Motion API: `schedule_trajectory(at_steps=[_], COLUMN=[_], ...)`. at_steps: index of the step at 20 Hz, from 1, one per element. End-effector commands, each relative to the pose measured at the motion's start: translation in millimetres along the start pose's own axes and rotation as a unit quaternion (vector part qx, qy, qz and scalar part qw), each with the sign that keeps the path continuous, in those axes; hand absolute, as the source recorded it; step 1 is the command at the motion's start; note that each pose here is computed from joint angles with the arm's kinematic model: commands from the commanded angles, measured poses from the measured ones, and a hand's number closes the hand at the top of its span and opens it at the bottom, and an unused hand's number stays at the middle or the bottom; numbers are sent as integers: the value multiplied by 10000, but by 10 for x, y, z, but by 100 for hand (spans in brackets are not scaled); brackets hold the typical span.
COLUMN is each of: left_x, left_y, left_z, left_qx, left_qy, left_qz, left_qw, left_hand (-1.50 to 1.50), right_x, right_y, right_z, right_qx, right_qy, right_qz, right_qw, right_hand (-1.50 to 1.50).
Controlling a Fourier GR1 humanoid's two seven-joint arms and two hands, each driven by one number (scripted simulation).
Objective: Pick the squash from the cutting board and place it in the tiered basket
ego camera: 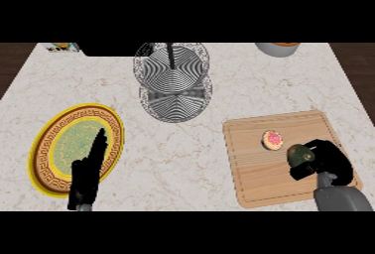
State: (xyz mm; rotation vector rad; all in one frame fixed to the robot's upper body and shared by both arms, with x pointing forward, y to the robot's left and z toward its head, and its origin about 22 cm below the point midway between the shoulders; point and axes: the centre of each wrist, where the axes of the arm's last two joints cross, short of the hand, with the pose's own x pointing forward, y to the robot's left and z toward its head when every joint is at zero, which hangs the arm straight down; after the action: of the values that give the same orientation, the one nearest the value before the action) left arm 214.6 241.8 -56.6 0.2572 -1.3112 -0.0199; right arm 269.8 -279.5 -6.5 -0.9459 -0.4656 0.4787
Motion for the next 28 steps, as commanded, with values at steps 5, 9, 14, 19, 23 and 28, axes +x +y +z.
schedule_trajectory(at_steps=[5, 9, 14, 19, 23, 28], left_x=[-123, 16, 62, 9, -81, 46], left_y=[-37, -71, 71, 34, 160, 53], left_z=[99, 51, 29, -11, 71, -9], left_qx=[16, -20, -1, -34, 48, 88], left_qy=[87, 0, 64, 95, 205, 157], left_qz=[26, -60, -1, 49, -2, 23], left_qw=[10000, 10000, 10000, 9999, 9998, 9998], left_hand=[0, 0, 0, 0, 0, 0], right_x=[193, 720, 932, 1076, 880, 811], right_y=[63, 621, 945, 423, -27, -454], right_z=[-96, 693, 1560, 1988, 2294, 2812], right_qx=[-681, -390, -334, -557, -1017, -2132], right_qy=[-391, -1696, -2435, -2645, -2944, -3385], right_qz=[602, 1123, 898, -479, -1569, -1760], right_qw=[9951, 9783, 9651, 9616, 9372, 8994], right_hand=[150, 150, 150, 150, 150, 150])
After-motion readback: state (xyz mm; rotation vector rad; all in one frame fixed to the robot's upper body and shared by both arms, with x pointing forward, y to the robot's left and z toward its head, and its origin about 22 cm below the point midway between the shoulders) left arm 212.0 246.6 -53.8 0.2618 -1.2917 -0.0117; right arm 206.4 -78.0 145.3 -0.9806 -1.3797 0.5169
